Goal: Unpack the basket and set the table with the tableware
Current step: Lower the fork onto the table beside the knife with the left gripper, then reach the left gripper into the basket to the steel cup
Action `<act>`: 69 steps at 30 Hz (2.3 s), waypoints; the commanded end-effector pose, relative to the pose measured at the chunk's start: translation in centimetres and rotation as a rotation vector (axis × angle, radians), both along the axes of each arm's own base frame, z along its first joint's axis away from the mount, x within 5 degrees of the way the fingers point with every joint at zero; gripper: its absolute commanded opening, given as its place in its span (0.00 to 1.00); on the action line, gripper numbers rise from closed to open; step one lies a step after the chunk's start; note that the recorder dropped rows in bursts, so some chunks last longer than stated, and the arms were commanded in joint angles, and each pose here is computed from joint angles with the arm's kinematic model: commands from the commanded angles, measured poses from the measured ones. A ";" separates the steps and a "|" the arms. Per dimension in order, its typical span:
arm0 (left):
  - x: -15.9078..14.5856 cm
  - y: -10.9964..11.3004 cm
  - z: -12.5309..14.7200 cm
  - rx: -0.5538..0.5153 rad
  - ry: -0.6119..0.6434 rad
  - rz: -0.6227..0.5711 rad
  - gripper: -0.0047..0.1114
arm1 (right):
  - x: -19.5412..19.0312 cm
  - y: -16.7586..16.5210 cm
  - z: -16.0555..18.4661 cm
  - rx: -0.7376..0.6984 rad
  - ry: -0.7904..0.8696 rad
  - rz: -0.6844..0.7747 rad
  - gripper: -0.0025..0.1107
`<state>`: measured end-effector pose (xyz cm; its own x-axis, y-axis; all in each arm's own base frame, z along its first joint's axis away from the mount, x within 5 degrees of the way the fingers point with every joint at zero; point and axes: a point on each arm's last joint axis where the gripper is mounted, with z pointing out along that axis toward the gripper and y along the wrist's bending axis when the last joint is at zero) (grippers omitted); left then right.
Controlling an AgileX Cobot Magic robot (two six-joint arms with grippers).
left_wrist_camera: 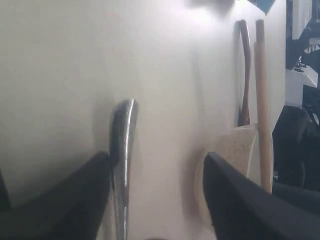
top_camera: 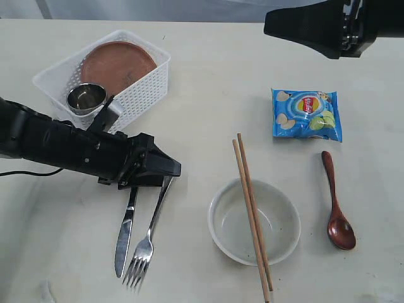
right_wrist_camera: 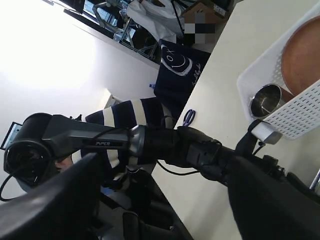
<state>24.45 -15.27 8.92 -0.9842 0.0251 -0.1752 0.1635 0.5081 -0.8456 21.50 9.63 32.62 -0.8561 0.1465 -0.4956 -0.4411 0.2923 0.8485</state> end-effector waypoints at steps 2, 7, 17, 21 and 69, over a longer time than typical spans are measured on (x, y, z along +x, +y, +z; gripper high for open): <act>0.6 0.0 -0.1 0.028 -0.002 0.019 0.50 | -0.2 -0.1 0.4 0.001 -0.027 0.011 0.62; 1.3 -0.5 0.8 -0.037 -0.005 0.013 0.50 | -0.2 -0.1 0.4 0.001 -0.027 0.013 0.62; 1.1 -0.8 1.5 -0.121 0.006 -0.018 0.43 | -0.2 0.0 0.4 0.000 -0.036 0.017 0.62; 0.8 -1.1 2.0 -0.183 0.013 -0.042 0.27 | -0.2 0.0 0.4 0.000 -0.036 0.017 0.62; 9.8 5.2 11.7 1.077 -0.418 -0.294 0.47 | -0.3 -0.1 0.0 -0.057 -0.066 0.028 0.62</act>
<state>33.92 -10.41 20.96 -0.7902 0.5512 -0.2678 0.5466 0.8315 0.0987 21.34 9.59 32.25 -0.8381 0.0952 -0.5371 -0.4839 0.3245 0.8127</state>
